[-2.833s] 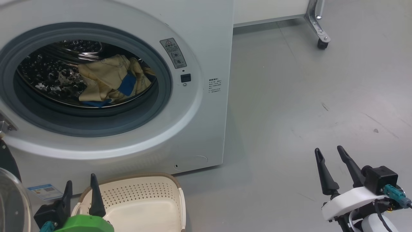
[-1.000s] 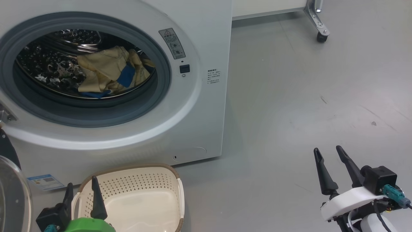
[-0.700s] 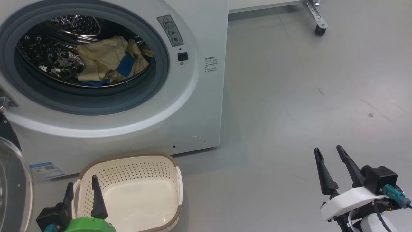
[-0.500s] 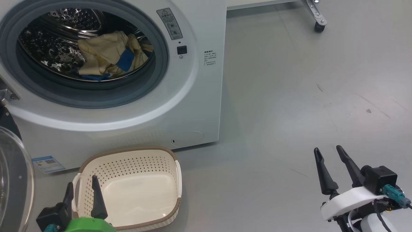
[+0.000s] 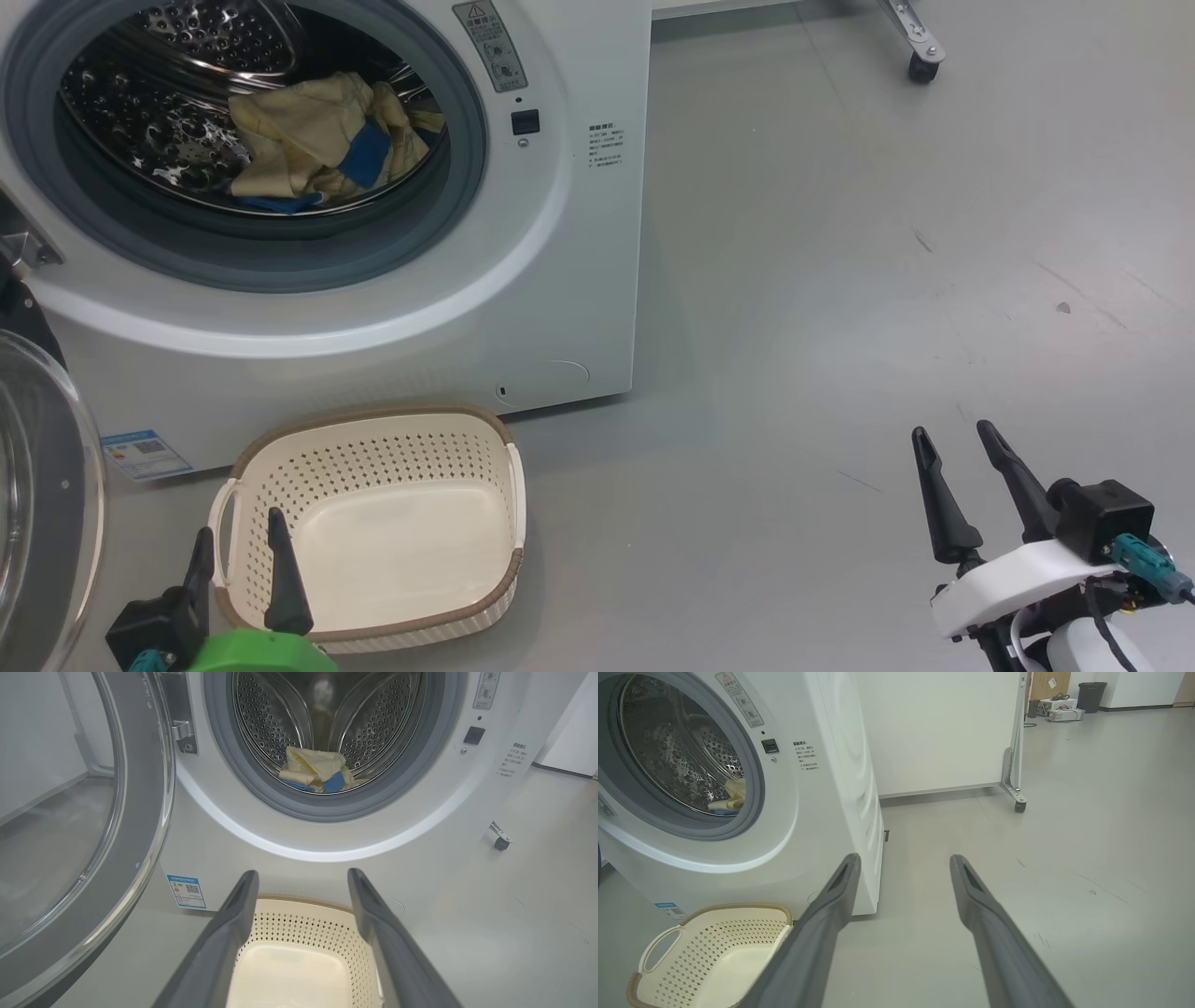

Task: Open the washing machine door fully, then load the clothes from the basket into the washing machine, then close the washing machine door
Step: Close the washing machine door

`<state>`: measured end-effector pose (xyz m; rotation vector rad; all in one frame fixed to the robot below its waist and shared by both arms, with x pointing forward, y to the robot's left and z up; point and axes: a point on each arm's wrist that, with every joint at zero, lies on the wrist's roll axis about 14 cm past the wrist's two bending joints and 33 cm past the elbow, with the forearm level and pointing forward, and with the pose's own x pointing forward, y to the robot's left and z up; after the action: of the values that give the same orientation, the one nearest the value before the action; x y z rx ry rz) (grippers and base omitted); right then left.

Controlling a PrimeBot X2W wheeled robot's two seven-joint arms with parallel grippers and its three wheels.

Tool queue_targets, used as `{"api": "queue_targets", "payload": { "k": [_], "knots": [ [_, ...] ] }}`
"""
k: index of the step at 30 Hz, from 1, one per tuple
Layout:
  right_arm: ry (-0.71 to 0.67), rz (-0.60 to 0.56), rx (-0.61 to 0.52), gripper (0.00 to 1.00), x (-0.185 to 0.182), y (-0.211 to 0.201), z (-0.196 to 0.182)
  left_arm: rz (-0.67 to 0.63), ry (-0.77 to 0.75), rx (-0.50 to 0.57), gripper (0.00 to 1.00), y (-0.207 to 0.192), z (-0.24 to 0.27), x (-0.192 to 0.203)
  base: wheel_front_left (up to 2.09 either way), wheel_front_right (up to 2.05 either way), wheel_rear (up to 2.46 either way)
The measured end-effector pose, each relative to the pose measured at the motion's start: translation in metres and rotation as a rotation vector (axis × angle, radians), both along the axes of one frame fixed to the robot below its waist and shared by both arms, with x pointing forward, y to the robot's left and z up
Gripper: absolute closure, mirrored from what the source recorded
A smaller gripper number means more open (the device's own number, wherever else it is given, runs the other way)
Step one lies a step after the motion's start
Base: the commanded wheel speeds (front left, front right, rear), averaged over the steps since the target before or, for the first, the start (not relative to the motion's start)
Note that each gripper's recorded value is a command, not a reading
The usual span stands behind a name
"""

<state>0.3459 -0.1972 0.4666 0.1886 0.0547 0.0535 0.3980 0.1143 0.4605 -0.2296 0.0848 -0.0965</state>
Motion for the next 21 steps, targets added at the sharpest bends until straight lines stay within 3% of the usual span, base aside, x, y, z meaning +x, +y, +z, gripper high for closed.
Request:
{"api": "queue_targets", "payload": {
  "k": [21],
  "knots": [
    [-0.017,0.003,-0.001,0.00,0.0013,0.0004,0.0052,0.001,-0.013,0.001,0.00,0.0005,0.0049,-0.0029,0.00,0.00,0.00]
  ]
}}
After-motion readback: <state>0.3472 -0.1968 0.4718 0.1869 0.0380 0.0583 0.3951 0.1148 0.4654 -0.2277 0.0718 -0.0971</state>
